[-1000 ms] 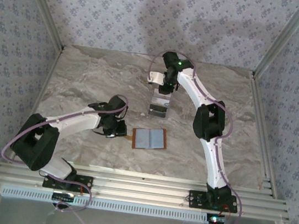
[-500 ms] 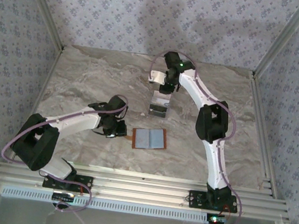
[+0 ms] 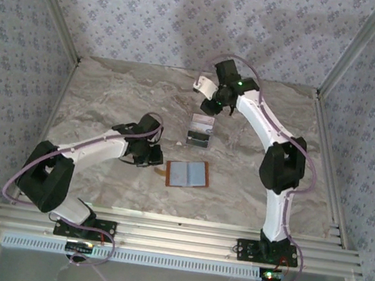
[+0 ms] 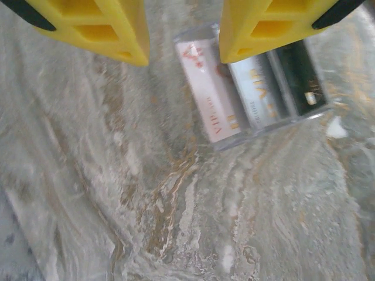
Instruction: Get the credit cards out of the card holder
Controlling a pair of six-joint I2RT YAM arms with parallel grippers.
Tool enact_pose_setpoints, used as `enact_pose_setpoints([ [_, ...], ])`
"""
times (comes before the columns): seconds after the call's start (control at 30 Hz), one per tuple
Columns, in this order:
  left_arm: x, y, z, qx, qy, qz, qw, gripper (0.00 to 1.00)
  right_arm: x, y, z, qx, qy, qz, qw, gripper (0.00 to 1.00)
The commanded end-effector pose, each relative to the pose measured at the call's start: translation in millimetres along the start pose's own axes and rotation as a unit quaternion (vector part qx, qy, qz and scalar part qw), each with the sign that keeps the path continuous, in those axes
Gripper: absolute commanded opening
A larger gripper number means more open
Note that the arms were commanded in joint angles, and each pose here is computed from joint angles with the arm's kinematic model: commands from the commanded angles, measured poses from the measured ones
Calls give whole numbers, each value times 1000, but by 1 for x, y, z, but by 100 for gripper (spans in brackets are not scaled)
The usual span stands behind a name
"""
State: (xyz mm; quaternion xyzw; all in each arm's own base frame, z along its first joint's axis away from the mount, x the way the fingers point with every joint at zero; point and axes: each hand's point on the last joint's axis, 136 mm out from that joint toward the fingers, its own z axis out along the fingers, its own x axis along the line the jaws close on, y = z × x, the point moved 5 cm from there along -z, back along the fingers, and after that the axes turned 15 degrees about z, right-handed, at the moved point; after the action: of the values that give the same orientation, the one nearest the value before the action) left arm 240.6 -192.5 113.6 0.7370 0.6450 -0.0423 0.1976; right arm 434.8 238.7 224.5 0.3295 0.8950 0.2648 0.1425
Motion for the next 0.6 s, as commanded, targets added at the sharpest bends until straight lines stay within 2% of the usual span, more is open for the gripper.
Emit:
enact_pose_setpoints([
  [0.0,-7,11,0,-5,-18,9,1000,20,18,-4,-21,-24,15,141,990,38],
  [0.17,-6,17,5,-8,-32,3,999,19,45,-37,-29,-8,42,273,961,34],
  [0.33,7,25,1,-16,-38,-11,999,19,77,-68,-29,37,87,389,916,27],
  [0.47,22,29,-5,-24,-43,-27,998,19,102,-84,-25,82,131,447,881,25],
  [0.57,34,30,-11,-29,-42,-39,998,19,127,-89,-18,106,164,458,867,25],
])
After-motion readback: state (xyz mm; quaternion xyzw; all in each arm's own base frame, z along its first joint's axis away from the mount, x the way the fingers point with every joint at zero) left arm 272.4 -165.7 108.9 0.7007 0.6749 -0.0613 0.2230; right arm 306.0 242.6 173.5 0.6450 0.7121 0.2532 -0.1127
